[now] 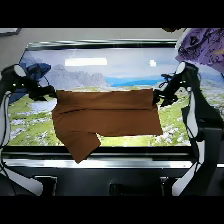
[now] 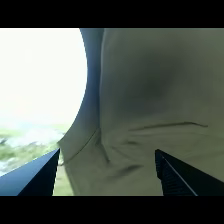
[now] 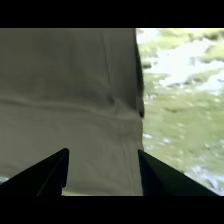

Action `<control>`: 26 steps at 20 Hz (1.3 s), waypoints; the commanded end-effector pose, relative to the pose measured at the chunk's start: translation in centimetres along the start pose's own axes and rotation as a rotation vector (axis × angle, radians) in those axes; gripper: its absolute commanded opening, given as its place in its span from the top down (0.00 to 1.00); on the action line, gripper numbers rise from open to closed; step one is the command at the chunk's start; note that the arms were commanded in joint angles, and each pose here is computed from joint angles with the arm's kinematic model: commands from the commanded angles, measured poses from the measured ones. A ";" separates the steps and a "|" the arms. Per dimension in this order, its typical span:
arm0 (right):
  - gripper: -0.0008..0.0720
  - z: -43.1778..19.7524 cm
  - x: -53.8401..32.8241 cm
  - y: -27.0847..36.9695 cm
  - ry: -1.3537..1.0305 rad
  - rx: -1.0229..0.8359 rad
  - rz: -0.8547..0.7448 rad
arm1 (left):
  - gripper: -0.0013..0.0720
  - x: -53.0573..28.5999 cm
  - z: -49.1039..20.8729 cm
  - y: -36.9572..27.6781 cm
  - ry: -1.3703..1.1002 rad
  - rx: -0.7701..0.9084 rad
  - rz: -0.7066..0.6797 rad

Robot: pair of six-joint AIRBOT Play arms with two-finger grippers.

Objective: Fold the clothes and pants, and hang the long-sleeved shirts on hangers.

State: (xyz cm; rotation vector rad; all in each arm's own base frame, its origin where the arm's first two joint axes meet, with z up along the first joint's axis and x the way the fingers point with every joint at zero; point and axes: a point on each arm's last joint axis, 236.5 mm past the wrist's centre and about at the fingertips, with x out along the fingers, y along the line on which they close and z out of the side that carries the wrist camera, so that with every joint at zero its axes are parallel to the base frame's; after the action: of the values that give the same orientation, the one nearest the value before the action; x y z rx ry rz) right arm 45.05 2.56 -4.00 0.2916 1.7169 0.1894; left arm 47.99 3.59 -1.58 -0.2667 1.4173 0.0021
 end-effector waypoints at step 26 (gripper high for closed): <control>0.33 -12.5 -3.2 -2.6 -0.154 0.200 0.331 | 0.06 6.4 -28.4 -7.4 0.168 -0.389 -0.414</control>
State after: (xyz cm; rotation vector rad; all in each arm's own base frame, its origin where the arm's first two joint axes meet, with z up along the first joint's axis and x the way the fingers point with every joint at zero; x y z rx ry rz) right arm 33.04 -0.36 0.23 0.7247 1.5343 0.2335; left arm 22.44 -8.95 -9.21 -0.8932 1.4799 -0.0819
